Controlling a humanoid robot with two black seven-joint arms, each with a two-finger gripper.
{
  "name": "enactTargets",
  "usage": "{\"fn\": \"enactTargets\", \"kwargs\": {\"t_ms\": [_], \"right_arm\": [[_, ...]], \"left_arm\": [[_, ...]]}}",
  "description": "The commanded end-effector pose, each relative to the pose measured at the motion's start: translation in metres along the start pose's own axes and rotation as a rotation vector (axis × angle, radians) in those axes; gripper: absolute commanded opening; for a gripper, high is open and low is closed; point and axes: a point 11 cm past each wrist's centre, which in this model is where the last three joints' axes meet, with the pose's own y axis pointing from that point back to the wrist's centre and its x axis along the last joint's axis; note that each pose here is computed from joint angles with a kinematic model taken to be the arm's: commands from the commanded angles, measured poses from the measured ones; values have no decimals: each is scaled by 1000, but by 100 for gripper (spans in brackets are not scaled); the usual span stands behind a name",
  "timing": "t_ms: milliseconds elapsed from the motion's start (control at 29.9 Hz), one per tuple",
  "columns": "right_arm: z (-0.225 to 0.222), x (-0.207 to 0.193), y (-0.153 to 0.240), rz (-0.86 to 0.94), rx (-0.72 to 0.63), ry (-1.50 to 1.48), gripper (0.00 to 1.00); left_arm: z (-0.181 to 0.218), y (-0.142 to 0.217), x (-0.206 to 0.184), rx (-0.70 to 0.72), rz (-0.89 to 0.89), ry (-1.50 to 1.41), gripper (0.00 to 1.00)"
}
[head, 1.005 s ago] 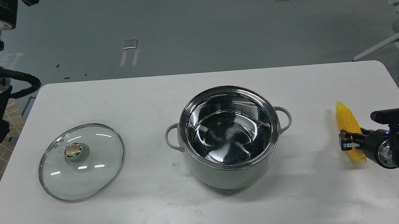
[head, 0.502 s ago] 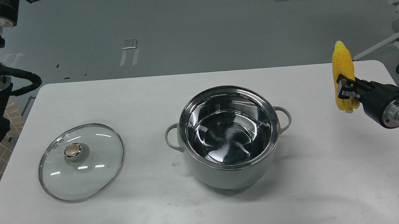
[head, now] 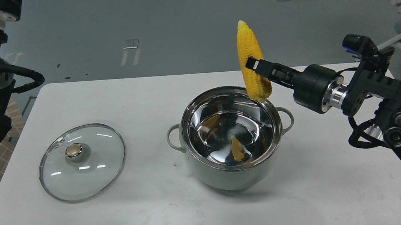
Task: Open pot and put corn in
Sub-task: 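Lower the corn into the pot and open the right gripper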
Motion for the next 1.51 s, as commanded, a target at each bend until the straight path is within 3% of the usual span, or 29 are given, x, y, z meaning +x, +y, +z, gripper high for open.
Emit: {"fn": "enactTargets", "kwargs": {"t_ms": [0,67,335,402,435,502,569,636,737,1139,1474], "right_arm": [[-2,-27,-7,-82,5,9,0],[3,-45,-7,-145,-15,34,0],[16,-54,0,-193,-59,71,0],[18,-53,1,-194,-66,74,20],[17,-53,1,-192,-63,74,38],[17,-52,2,-189,-60,72,53],[16,-51,2,-188,-57,72,61],[15,-51,1,-186,-54,72,83],[16,-52,1,-190,-56,73,93],[11,-35,1,-141,-43,71,95],[-20,106,30,364,115,-115,96]], "left_arm": [[0,0,0,1,0,-1,96],[1,0,0,0,-2,-3,97],[0,0,0,2,0,-3,97],[0,0,0,2,0,-3,97],[0,0,0,2,0,-3,96],[0,0,0,2,0,-3,97],[-1,1,1,4,1,-3,97],[0,0,0,1,0,-3,97],[0,0,0,-1,0,-3,97],[0,0,0,-1,0,-3,97],[0,2,4,0,12,-4,98]]}}
